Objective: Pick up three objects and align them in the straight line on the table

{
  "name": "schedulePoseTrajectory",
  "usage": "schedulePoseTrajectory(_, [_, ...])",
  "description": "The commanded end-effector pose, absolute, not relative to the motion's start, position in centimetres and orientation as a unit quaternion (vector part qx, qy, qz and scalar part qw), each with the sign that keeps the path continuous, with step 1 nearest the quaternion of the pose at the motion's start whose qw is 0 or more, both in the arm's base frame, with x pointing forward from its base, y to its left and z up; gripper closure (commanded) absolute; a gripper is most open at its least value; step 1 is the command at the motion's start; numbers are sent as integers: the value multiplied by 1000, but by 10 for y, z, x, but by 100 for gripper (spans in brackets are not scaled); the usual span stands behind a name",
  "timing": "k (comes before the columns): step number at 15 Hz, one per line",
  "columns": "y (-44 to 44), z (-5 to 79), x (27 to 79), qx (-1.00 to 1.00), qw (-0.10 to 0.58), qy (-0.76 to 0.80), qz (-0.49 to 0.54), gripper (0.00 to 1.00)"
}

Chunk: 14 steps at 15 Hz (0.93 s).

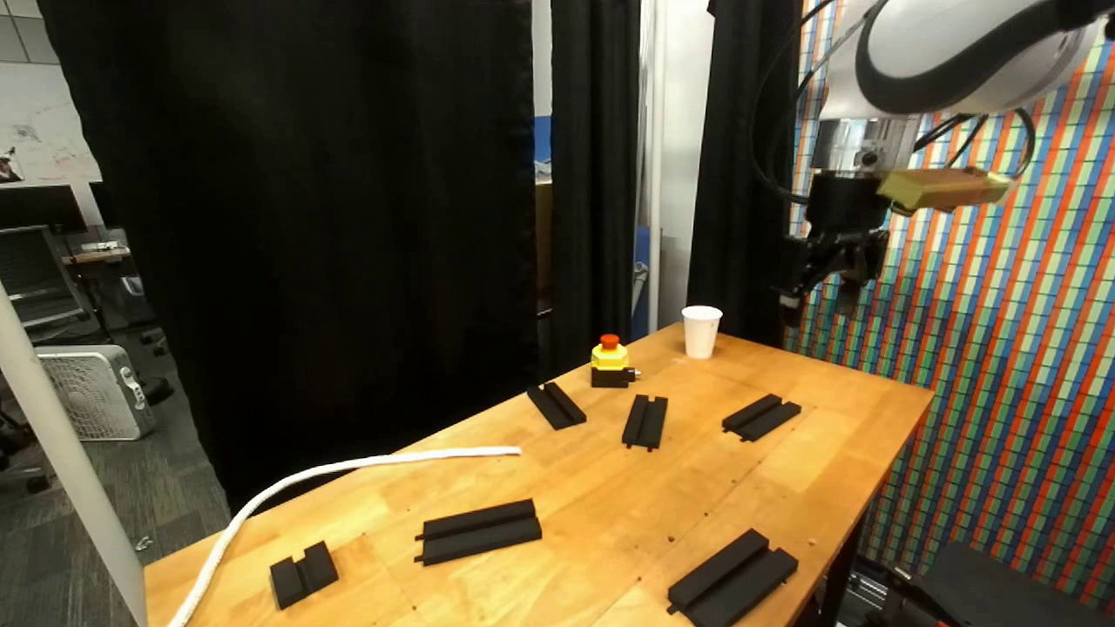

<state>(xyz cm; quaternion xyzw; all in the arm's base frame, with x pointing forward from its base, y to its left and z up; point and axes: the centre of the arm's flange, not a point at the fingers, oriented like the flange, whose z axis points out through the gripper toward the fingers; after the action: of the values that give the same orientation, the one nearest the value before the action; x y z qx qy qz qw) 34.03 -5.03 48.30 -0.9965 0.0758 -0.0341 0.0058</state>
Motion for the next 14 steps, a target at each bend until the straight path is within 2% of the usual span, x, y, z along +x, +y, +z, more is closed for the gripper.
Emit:
schedulePoseTrajectory(1, [-84, 429, 377, -984, 36, 169, -50, 0])
schedulePoseTrajectory(6, [-122, 380, 416, -951, 74, 294, -57, 0])
schedulePoseTrajectory(14, [-111, 323, 506, -860, 132, 486, -83, 0])
